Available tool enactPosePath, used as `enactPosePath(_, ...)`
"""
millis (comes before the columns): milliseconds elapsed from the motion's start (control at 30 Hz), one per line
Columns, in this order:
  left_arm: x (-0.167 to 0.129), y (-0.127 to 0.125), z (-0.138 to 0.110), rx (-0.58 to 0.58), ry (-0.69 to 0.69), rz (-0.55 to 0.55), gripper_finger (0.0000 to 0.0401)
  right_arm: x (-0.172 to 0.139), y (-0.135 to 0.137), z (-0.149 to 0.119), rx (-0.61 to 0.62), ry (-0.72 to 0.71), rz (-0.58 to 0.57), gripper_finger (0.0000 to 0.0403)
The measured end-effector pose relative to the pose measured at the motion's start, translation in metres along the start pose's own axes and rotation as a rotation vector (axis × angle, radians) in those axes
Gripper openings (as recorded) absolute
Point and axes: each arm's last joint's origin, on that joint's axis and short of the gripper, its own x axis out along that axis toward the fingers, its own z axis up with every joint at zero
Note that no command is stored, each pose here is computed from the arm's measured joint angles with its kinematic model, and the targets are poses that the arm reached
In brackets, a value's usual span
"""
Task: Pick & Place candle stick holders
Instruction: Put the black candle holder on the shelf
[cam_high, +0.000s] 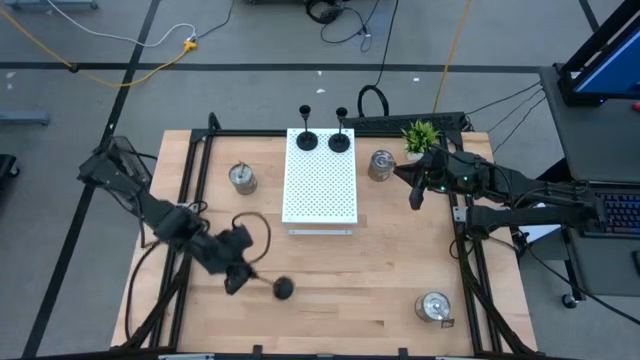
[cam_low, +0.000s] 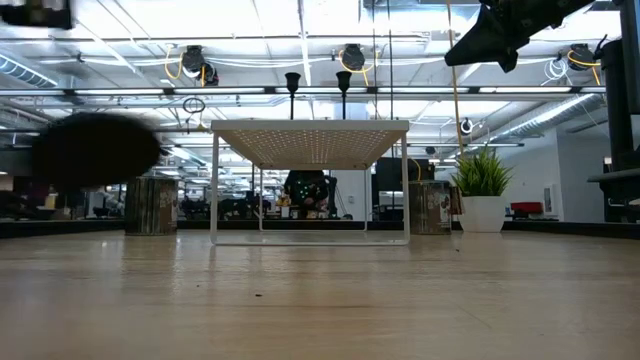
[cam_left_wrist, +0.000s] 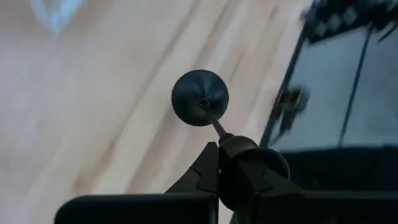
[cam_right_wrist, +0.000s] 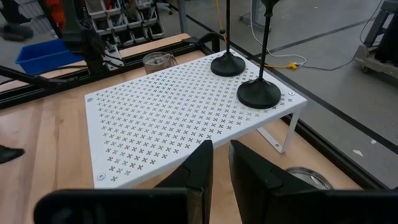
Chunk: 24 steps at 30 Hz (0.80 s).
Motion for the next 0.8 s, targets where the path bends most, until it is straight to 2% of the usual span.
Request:
enactPosePath(200, -0.034, -0.014, 0.045, 0.04, -0.195, -0.054, 0.0012, 0.0, 0.0, 0.0, 0.0, 0.0, 0.0, 0.0043)
enactPosePath(400, -0.057, -0.017, 0.089, 0.08, -0.353, -0.011, 0.0012, 0.0, 0.0, 0.0, 0.006, 0.0, 0.0, 0.0043)
enactPosePath(567, -0.066, -0.024, 0.133, 0.195, -0.376, 0.058, 0.0012, 0.0, 0.0, 0.0, 0.007, -0.002, 0.001, 0.0043)
enactPosePath(800, -0.07, -0.01, 0.194, 0.262, -0.304, 0.176, 0.0012, 0.0, 0.0, 0.001, 0.01, -0.015, 0.001, 0.0043)
